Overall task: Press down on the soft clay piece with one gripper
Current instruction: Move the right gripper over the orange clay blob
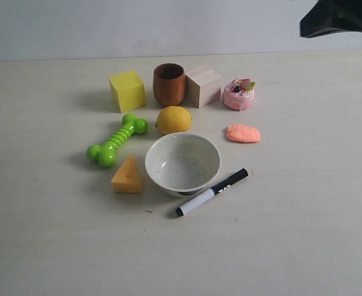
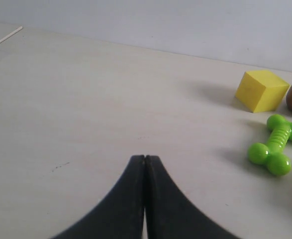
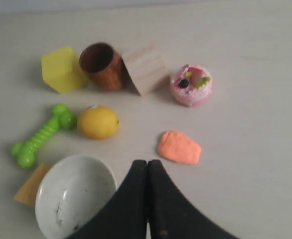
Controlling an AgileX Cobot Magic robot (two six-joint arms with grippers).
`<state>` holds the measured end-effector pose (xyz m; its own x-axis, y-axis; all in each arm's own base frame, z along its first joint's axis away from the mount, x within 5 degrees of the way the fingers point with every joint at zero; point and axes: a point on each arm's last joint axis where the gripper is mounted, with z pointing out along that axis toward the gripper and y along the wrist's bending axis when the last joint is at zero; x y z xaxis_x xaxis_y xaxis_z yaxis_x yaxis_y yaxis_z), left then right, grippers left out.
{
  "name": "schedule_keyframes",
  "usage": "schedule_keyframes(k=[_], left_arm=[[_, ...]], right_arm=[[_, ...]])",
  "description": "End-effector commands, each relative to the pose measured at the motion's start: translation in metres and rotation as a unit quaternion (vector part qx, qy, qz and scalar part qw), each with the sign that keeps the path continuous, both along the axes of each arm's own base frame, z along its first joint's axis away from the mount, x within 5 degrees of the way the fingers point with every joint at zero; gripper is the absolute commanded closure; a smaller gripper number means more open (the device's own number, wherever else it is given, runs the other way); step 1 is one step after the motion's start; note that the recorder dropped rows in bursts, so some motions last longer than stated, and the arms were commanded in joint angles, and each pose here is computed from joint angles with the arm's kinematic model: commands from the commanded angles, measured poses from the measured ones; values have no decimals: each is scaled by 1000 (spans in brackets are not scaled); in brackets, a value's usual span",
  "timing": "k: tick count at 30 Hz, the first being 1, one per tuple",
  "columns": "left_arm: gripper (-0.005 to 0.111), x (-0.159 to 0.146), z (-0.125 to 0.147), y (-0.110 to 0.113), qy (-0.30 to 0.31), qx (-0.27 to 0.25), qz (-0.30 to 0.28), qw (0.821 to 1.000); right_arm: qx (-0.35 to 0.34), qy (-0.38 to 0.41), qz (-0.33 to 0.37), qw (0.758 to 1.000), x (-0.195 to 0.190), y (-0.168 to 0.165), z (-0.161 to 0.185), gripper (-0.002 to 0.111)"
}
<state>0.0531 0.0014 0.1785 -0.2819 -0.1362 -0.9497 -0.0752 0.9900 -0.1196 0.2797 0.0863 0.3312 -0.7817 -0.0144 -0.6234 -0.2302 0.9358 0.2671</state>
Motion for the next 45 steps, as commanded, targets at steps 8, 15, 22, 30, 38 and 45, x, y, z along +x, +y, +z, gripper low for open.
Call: schedule_keyframes(k=[8,15,22,30,38,45], left_arm=[[107,0,2,0,-9,-5,0,1000],[107,0,2,0,-9,-5,0,1000],[107,0,2,0,-9,-5,0,1000],[107,0,2,0,-9,-5,0,1000],[107,0,2,0,-9,-5,0,1000],[107,0,2,0,-9,-5,0,1000]], right_arm=[[-101,130,29,986,69,34,-41,108],[-108,175,20,978,99,43,-80,108],[-117,224,12,967,113,48,-123,108],[-137,262,-9,955,131,50,-152,108],[-139,278,-17,950,141,53,-178,108],[-129,273,-36,953,145,54,-184,108]])
